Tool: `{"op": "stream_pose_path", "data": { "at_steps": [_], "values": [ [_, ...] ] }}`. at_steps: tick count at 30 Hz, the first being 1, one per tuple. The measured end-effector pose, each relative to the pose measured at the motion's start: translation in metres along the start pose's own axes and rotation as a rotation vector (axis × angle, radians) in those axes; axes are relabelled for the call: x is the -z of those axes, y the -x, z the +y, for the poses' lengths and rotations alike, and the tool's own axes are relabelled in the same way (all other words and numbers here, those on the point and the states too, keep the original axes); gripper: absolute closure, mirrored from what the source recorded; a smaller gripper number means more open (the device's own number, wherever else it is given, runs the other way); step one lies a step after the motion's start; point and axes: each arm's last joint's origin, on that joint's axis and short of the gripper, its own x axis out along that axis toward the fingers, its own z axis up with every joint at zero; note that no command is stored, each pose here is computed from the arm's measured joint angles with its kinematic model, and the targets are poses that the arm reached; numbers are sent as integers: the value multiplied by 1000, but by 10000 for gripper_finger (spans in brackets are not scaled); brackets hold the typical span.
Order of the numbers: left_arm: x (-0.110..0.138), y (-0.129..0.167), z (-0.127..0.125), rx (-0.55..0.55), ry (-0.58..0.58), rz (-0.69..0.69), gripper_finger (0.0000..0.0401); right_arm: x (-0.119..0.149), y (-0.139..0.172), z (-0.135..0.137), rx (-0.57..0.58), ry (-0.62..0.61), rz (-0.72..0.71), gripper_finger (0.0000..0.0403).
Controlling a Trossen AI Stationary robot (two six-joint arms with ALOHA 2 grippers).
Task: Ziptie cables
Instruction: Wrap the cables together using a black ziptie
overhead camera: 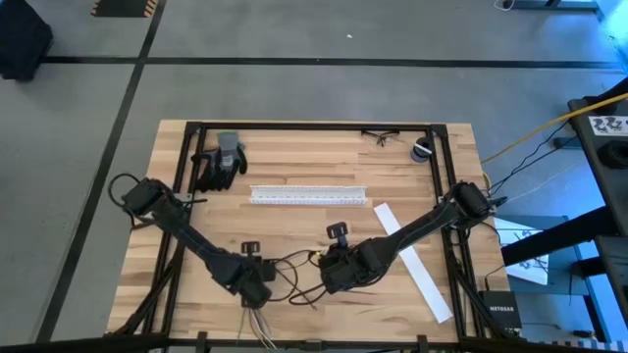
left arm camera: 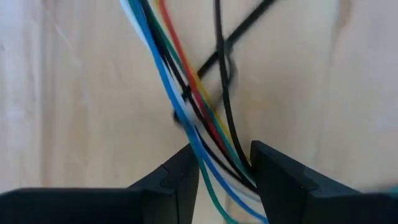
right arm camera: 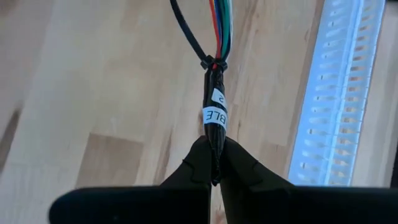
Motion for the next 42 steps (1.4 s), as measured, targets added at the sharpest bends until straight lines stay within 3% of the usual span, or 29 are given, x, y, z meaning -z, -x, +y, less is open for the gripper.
{"op": "stream_pose_path", "data": {
  "at_steps": [9,19,27,34,36,42],
  "values": [
    [10,8,-11,-2,14,17,264,-1,0,0,-11,-7,-12,393],
    [15,50,-18,109,48,54,264,-6,-6,-3,-72,-38,-58,393],
    [-18,57,-10,79,37,-274,264,-10,-13,-3,-90,-33,-122,393],
    [-46,23,13,19,6,-246,264,-11,-13,-3,-77,-36,-129,393],
    [-48,14,14,59,6,-203,264,-11,-13,-3,-74,-35,-128,393],
    [-64,6,0,383,-39,-218,264,-11,-13,-3,-66,-31,-137,393]
  ]
}}
